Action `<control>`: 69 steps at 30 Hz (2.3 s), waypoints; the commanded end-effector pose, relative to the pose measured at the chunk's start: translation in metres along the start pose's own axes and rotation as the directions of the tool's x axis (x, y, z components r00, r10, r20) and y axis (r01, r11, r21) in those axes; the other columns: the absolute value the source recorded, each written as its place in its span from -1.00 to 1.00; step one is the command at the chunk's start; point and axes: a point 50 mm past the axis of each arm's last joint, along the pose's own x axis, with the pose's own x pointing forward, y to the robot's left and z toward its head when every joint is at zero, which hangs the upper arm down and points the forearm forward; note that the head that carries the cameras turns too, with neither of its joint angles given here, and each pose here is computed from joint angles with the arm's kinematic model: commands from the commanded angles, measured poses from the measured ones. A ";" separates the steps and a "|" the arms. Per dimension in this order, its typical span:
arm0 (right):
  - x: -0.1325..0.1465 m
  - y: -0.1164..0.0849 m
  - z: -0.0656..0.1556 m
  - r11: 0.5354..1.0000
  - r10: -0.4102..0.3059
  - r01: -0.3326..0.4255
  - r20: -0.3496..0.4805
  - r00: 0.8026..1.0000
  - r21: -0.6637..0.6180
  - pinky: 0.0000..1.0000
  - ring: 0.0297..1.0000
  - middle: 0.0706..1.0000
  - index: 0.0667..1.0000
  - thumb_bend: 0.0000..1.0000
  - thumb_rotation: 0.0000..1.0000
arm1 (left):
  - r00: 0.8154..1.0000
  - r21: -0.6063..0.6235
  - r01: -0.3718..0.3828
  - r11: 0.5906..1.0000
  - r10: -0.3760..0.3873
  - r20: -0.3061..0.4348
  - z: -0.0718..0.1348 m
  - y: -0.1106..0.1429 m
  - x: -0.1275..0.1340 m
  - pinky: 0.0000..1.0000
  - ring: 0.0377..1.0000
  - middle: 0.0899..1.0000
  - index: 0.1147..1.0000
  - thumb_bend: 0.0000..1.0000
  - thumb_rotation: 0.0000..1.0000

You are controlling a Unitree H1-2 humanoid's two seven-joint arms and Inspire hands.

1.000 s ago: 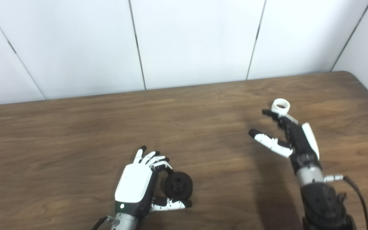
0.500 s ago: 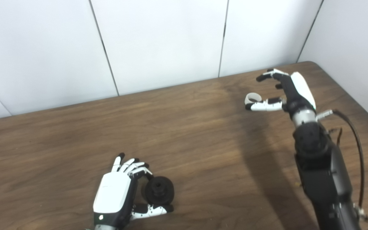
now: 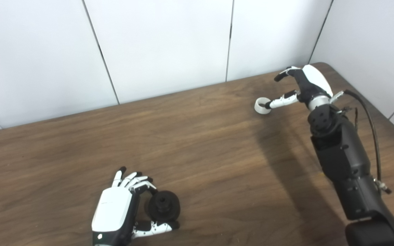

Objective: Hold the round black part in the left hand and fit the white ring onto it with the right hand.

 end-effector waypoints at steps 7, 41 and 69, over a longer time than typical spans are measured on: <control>0.027 -0.022 0.023 0.995 0.018 -0.017 0.013 1.000 -0.094 1.00 0.96 0.83 0.37 0.79 -0.58 | 0.999 0.037 0.031 0.999 -0.030 -0.025 -0.009 0.003 -0.006 1.00 0.71 0.45 -0.16 0.05 -0.89; 0.041 0.009 0.026 0.987 0.087 -0.094 -0.058 0.995 -0.131 1.00 0.98 0.84 0.38 0.69 -0.54 | 0.999 0.025 0.024 0.999 -0.023 -0.034 -0.006 0.006 -0.009 1.00 0.70 0.44 -0.16 0.05 -0.89; 0.037 0.018 0.021 0.986 0.099 -0.104 -0.042 0.994 -0.127 1.00 0.96 0.80 0.29 0.72 -0.55 | 0.999 0.028 0.021 0.999 -0.020 -0.033 -0.006 0.007 -0.007 1.00 0.71 0.45 -0.16 0.05 -0.89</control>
